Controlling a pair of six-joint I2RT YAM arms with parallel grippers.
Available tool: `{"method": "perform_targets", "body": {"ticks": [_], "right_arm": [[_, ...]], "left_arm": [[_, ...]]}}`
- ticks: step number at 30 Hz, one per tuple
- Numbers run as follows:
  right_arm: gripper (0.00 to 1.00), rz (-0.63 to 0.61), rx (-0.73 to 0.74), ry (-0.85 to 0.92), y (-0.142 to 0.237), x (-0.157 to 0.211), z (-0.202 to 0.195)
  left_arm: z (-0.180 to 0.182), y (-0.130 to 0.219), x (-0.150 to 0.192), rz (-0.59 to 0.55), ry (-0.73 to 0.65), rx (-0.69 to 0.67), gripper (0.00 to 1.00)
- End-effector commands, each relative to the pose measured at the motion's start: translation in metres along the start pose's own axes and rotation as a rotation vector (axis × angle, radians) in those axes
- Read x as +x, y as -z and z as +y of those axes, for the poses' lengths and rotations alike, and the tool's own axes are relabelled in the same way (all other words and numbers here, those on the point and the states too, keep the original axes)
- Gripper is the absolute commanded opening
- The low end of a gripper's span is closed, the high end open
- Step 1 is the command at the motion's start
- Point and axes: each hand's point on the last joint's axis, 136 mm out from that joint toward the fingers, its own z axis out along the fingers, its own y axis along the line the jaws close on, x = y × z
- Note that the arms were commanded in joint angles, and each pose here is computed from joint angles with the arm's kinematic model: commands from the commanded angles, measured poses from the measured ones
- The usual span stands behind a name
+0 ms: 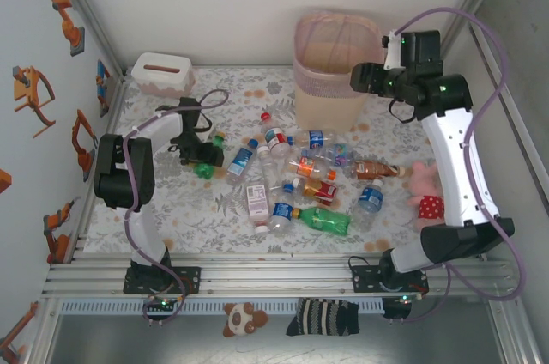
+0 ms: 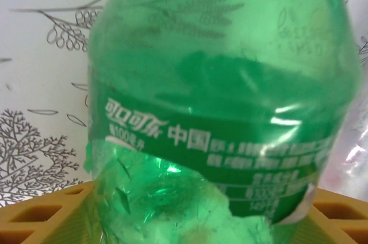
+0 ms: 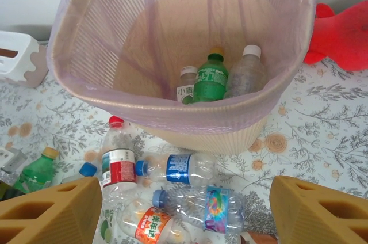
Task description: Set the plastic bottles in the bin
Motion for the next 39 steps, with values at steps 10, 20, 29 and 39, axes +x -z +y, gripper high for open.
{"method": "perform_targets", "body": {"ticks": [10, 20, 29, 39], "right_arm": [[0.76, -0.034, -0.027, -0.013, 0.011, -0.002, 0.007], [0.75, -0.038, -0.032, -0.009, 0.011, -0.003, 0.009], [0.75, -0.056, -0.046, -0.009, 0.018, -0.005, 0.013], [0.75, -0.146, -0.233, -0.001, 0.035, -0.013, 0.046]], "left_arm": [[-0.009, 0.006, 0.03, 0.044, 0.027, 0.035, 0.72], [-0.01, 0.006, 0.032, 0.044, 0.024, 0.031, 0.62], [-0.015, 0.029, 0.028, -0.033, 0.023, 0.036, 0.56], [-0.064, 0.097, 0.006, -0.309, -0.078, 0.224, 0.53]]}}
